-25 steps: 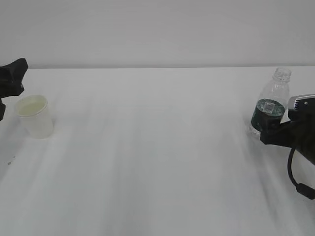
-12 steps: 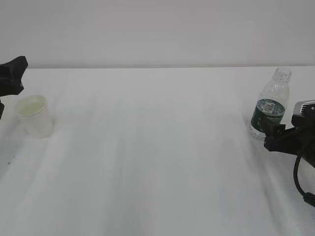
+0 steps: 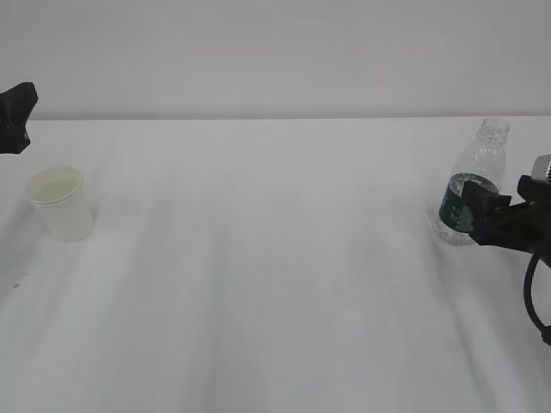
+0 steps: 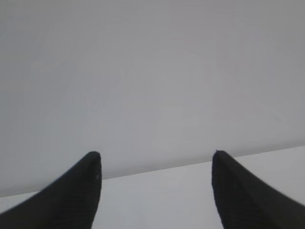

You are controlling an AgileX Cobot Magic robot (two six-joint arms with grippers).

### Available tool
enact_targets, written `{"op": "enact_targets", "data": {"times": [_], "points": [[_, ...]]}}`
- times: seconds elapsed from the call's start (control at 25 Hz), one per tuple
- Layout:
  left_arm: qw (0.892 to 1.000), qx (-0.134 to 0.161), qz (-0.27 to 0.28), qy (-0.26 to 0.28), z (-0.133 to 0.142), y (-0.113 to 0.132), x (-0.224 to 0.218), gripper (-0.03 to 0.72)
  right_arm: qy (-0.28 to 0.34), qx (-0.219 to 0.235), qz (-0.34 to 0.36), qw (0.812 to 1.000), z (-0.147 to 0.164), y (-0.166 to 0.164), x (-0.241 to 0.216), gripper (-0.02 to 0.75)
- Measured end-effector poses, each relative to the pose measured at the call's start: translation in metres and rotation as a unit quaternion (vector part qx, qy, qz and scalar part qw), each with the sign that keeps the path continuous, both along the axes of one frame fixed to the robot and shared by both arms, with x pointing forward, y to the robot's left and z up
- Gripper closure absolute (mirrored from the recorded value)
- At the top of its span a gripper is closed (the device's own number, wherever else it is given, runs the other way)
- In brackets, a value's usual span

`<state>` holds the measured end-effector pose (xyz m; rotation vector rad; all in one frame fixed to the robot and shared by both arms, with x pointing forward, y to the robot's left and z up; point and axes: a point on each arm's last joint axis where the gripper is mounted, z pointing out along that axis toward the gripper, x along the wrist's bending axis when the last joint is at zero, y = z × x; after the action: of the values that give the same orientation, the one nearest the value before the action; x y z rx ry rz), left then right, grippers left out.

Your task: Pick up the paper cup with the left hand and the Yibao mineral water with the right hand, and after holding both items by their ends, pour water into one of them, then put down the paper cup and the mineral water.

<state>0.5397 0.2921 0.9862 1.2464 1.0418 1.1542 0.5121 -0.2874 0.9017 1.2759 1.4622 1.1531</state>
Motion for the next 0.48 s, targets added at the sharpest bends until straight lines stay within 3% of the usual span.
{"op": "enact_targets", "data": {"times": [0.48], "points": [[1.0, 0.012, 0.004, -0.002, 0.026, 0.0, -0.012, 0.169, -0.048, 0.003, 0.002, 0.999, 0.032, 0.0, -0.018, 0.144]]}}
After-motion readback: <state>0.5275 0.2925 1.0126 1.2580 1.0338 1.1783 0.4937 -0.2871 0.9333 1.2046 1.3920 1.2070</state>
